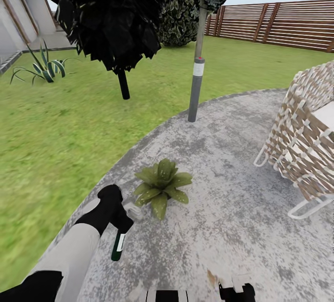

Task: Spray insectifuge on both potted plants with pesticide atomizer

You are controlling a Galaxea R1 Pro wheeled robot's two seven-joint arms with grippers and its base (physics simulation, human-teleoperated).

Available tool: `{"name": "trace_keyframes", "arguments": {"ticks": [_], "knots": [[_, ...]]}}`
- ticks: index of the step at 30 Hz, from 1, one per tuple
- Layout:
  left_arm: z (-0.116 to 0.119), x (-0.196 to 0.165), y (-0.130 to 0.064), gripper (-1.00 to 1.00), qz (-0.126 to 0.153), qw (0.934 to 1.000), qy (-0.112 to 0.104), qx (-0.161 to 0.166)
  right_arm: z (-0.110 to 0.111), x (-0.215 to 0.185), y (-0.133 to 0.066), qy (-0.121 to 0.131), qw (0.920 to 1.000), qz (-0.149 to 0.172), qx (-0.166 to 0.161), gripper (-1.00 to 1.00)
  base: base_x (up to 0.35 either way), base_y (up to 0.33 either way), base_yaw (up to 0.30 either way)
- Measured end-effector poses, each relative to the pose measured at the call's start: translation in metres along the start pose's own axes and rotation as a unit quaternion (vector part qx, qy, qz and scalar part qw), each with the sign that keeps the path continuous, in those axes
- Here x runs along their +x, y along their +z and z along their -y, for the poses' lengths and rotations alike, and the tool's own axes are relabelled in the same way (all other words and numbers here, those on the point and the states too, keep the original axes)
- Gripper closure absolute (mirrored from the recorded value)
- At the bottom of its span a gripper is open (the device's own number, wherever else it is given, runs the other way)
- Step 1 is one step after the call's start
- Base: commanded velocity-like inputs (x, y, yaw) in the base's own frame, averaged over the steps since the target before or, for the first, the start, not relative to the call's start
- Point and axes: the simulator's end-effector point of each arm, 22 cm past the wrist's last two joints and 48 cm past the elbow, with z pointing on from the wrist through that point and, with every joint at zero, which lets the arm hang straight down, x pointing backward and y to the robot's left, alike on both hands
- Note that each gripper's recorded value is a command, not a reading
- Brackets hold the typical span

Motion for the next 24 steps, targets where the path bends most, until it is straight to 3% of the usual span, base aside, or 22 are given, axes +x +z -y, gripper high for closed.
{"name": "trace_keyframes", "arguments": {"ticks": [6,12,24], "knots": [[0.002,0.001,0.0,1.0,0.001,1.0,-0.002,0.004,0.0,-0.001,0.0,0.0,1.0,0.001,0.0,-1.0,0.031,0.243,0.0],[0.001,0.006,0.005,1.0,-0.004,1.0,-0.005,0.006,0.0,0.0,0.0,0.0,1.0,0.001,0.0,-1.0,0.03,0.03,-0.022],[-0.002,0.011,0.007,1.0,-0.006,0.9999,-0.008,0.005,0.001,0.0,0.0,0.0,1.0,0.0,0.0,-1.0,-0.121,0.243,-0.257]]}}
